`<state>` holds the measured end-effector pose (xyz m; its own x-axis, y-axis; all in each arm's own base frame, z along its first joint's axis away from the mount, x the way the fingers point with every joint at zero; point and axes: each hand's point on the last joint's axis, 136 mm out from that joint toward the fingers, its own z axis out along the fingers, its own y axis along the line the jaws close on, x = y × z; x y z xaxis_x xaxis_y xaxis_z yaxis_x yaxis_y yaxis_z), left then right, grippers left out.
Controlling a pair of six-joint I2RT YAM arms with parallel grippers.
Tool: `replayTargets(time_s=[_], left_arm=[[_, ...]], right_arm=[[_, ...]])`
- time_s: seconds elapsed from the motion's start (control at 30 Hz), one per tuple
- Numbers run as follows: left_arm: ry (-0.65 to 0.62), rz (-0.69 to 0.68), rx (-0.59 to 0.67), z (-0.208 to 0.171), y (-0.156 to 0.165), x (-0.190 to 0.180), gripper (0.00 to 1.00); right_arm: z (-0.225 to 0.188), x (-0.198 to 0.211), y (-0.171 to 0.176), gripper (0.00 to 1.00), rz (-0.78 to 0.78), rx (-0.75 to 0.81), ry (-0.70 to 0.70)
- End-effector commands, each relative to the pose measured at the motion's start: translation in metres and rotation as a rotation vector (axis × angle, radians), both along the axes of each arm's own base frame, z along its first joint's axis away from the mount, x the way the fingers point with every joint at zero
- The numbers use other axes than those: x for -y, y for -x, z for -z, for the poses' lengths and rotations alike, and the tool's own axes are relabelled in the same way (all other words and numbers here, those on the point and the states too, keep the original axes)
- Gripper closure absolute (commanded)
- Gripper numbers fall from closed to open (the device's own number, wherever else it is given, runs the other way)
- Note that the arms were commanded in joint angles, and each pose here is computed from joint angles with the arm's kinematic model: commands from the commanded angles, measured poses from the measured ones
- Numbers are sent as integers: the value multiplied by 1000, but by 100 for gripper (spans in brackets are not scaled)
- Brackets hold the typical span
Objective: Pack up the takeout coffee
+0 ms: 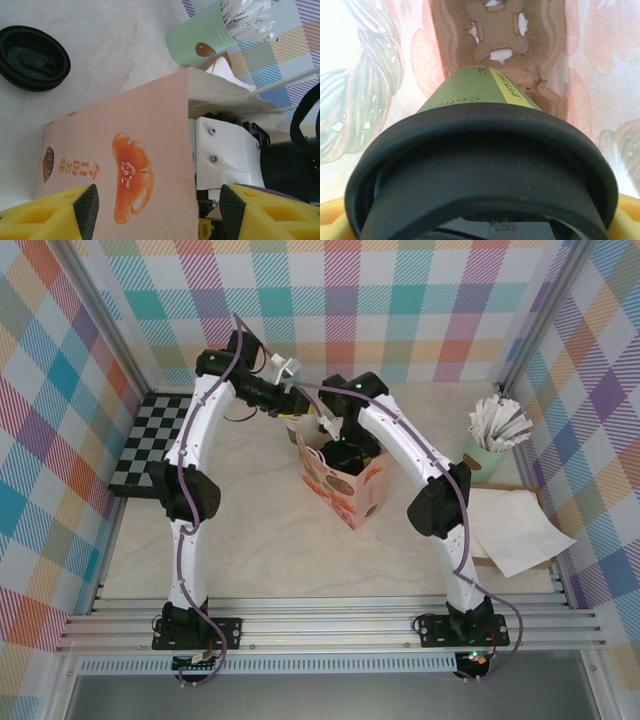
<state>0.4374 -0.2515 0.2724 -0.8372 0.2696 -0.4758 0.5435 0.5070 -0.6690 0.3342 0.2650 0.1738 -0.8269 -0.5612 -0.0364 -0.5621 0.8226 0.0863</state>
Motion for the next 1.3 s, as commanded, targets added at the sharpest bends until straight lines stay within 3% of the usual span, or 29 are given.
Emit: replayTargets(time_s=[0.0,0.1,0.17,0.33,0.57,0.77,0.9,1.27], left_arm=[[38,81,20,-14,23,7,33],[29,102,42,-13,27,7,35],[-32,93,62,-2,26,5,42],[-114,70,122,6,18,-1,72],[-78,59,187,-11,11,3,99],[-136,24,223,-4,-3,-3,100],[-109,8,245,-11,-10,-1,100],[-99,10,232,-6,-12,1,100]], right_arm=[[-3,10,8,85,3,-19,24],[-6,15,8,85,31,-16,34],[-9,18,8,85,50,-12,41],[-15,25,16,85,79,-35,65],[-10,32,19,86,113,-52,126],[-9,35,30,86,129,-74,174],[-13,33,37,86,203,-88,160],[-18,29,39,86,212,-82,136]])
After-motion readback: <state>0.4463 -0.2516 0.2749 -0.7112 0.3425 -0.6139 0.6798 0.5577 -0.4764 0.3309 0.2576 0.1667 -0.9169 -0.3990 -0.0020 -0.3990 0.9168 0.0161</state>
